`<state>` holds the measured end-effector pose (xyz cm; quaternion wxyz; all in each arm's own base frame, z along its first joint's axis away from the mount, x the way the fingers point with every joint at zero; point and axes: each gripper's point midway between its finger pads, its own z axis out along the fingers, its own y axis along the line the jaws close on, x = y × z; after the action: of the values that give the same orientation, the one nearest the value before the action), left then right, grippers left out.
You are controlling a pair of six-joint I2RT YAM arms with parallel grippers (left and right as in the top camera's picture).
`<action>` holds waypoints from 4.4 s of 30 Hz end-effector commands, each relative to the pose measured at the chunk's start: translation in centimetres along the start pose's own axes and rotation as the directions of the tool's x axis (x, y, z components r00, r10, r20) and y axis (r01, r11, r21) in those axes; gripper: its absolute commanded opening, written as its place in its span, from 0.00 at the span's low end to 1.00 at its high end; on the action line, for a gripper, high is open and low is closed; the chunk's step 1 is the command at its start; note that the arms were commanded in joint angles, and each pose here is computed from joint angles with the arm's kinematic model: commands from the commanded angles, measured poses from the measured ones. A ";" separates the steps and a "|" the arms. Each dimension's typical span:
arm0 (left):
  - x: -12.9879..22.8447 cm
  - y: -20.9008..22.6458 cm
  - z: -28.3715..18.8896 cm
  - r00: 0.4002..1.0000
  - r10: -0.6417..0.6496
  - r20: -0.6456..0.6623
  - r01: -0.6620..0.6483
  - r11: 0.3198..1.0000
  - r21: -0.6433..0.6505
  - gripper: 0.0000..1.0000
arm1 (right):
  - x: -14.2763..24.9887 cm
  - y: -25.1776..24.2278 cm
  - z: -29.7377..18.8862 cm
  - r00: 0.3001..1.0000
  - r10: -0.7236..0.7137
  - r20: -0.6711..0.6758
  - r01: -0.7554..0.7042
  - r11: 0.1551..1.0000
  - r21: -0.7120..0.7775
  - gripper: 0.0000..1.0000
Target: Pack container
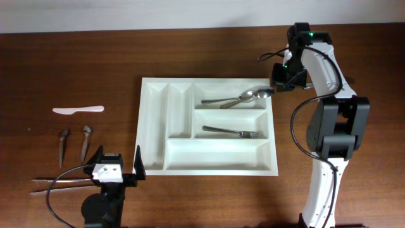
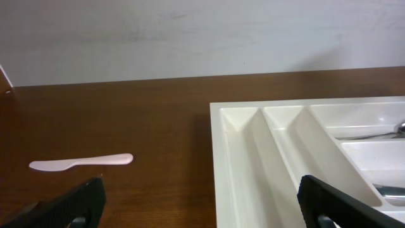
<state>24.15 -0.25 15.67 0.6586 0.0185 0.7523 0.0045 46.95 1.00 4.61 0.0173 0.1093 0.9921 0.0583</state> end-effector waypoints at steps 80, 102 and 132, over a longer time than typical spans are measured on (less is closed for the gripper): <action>0.2 0.2 0.0 1.000 0.015 0.002 -0.015 1.000 -0.011 0.99 | 0.5 3.3 0.5 0.971 -0.238 0.005 0.236 0.961 -0.142 0.04; 0.2 0.2 0.0 1.000 0.015 0.002 -0.015 1.000 -0.011 0.99 | -0.3 3.7 0.5 0.974 -0.223 0.039 0.227 0.964 -0.140 0.04; 0.2 0.2 0.0 1.000 0.015 0.002 -0.015 1.000 -0.011 0.99 | -0.1 5.6 -0.4 0.959 -0.280 0.048 0.283 0.957 -0.060 0.04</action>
<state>24.15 -0.25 15.67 0.6586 0.0185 0.7523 0.0045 47.67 6.25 5.20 0.0408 -0.0336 0.9944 0.0916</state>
